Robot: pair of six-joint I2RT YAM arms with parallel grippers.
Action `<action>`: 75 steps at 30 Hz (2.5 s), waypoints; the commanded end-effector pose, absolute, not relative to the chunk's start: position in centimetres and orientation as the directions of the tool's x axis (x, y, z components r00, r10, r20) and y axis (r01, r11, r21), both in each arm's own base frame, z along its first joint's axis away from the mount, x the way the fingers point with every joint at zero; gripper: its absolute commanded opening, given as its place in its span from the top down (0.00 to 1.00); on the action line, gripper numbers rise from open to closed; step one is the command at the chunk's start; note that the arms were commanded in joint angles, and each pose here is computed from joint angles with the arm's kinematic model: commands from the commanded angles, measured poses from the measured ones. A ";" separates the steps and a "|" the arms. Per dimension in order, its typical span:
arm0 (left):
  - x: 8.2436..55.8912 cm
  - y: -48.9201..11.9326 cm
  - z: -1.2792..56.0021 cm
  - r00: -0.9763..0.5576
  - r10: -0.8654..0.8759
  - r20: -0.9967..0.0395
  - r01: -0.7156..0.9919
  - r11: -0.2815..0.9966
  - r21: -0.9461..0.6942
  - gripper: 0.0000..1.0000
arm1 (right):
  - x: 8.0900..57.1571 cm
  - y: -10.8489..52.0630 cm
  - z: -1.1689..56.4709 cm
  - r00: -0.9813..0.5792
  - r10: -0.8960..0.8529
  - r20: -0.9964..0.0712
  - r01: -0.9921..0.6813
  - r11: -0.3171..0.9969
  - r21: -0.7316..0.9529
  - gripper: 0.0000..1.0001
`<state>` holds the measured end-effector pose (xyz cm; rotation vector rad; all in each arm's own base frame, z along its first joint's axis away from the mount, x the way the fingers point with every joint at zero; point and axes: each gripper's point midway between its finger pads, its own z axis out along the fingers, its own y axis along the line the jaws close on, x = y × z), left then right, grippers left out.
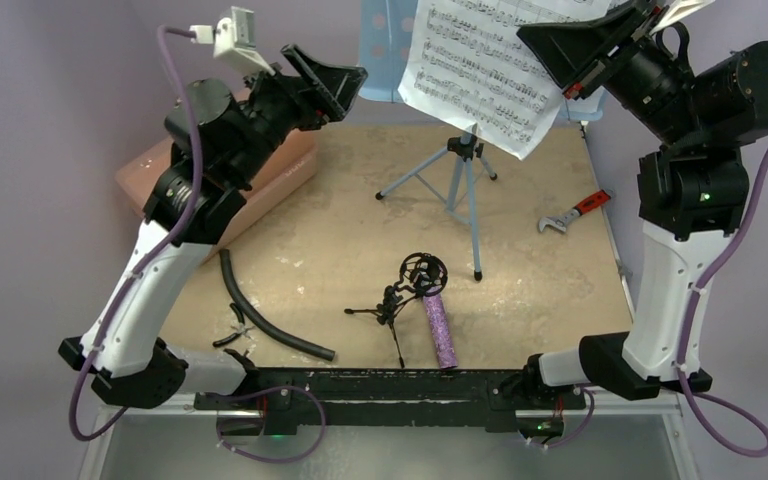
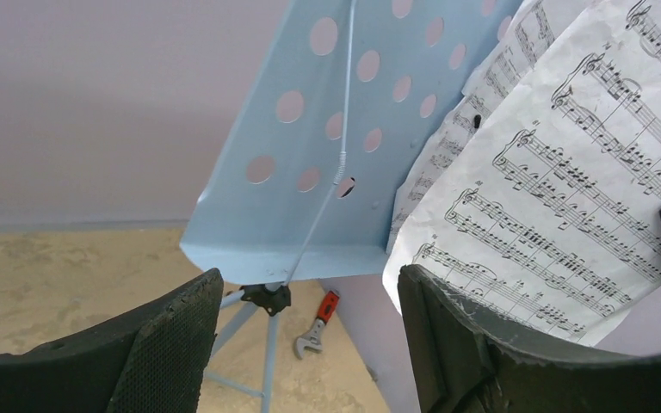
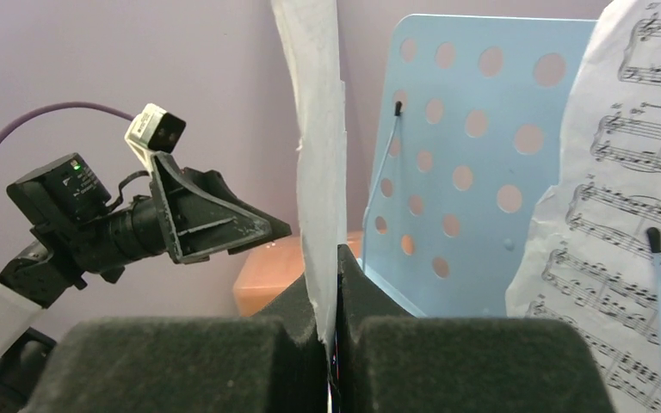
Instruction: Set up the instrument practice props
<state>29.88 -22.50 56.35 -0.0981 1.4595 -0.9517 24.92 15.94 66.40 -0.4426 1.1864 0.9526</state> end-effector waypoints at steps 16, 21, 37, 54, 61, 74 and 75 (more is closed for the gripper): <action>32.6 -27.8 60.3 -0.166 -0.670 -0.723 0.637 0.487 -0.597 0.43 | 26.8 14.5 67.1 0.181 0.366 -0.913 -0.746 0.655 0.115 1.00; 33.6 -28.4 60.3 -0.167 -0.685 -0.709 0.639 0.473 -0.607 0.52 | 28.1 14.7 66.9 0.189 0.353 -0.916 -0.746 0.658 0.100 1.00; 35.0 -28.7 61.3 -0.125 -0.716 -0.687 0.637 0.472 -0.609 0.63 | 30.9 15.5 66.9 0.205 0.340 -0.918 -0.773 0.632 0.061 1.00; 35.2 -28.6 61.3 -0.123 -0.721 -0.682 0.631 0.473 -0.614 0.87 | 33.0 16.2 66.3 0.189 0.343 -0.920 -0.795 0.603 0.061 1.00; 34.8 -28.7 61.9 -0.106 -0.720 -0.685 0.653 0.469 -0.594 1.00 | 33.8 16.2 66.1 0.188 0.351 -0.917 -0.792 0.606 0.069 1.00; 33.7 -28.4 63.0 -0.037 -0.724 -0.689 0.721 0.458 -0.520 1.00 | 35.4 16.2 65.6 0.173 0.359 -0.917 -0.786 0.611 0.092 1.00; 33.7 -28.4 63.0 -0.036 -0.724 -0.689 0.721 0.459 -0.520 1.00 | 35.5 16.2 65.6 0.171 0.361 -0.917 -0.784 0.613 0.095 1.00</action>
